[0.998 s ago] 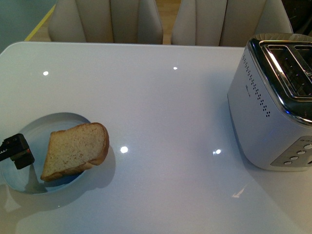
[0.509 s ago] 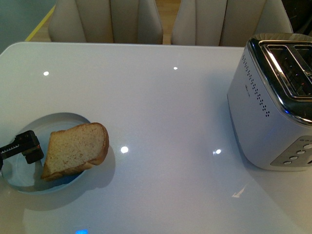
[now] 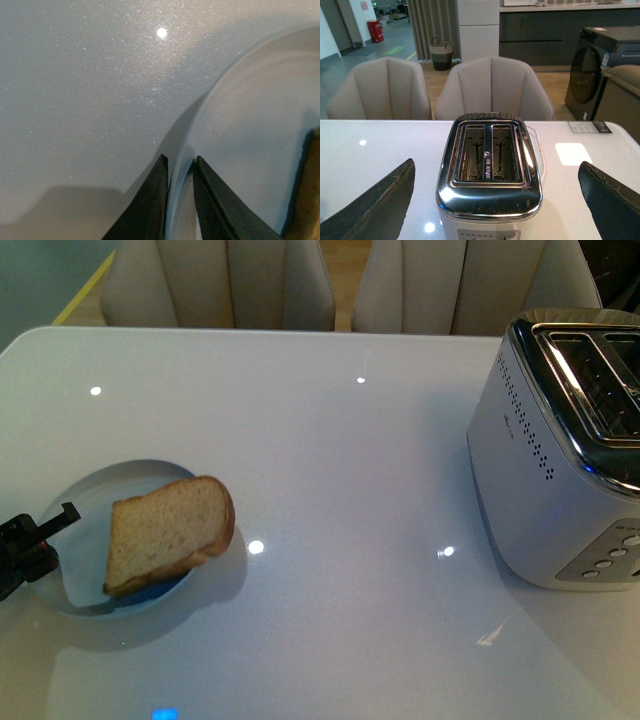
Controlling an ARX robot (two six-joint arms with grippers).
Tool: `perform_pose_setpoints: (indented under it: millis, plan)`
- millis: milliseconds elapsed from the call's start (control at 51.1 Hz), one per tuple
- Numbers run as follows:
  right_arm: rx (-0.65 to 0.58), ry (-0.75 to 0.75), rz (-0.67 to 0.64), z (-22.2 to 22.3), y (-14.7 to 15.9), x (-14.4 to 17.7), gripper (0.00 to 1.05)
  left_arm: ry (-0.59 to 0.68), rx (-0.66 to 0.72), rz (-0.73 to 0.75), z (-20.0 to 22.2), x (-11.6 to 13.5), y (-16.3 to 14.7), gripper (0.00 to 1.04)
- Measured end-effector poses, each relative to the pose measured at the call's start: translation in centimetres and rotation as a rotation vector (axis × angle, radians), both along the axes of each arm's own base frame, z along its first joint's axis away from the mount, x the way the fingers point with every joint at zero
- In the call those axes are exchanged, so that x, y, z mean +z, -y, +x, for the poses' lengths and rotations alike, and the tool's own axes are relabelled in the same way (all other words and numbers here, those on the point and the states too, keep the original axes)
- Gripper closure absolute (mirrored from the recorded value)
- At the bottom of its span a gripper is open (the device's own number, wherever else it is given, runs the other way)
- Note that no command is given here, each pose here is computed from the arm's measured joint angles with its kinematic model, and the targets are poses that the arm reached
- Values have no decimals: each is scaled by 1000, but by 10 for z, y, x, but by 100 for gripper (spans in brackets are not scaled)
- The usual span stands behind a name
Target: Left arm holds plate, right arm toasts bread
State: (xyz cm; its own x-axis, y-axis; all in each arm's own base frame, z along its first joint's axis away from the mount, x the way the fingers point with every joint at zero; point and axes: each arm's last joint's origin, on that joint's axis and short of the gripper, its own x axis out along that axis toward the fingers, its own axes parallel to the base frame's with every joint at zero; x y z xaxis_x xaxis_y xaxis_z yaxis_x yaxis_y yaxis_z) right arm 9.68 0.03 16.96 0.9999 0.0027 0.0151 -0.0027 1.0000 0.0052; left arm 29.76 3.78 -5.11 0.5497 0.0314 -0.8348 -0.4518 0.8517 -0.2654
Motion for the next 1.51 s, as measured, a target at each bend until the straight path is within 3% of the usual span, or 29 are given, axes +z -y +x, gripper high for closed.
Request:
perform_pose_setpoints:
  millis: [117,861,1506]
  plan:
    - [0,0,0,0,0,0,9,3,19,-53,0,0,0,101]
    - [0,0,0,0,0,0,9,65,56,-109,-17,14,2,101]
    - [0,0,0,0,0,0,9,219,15,-197,-38,99,23,101]
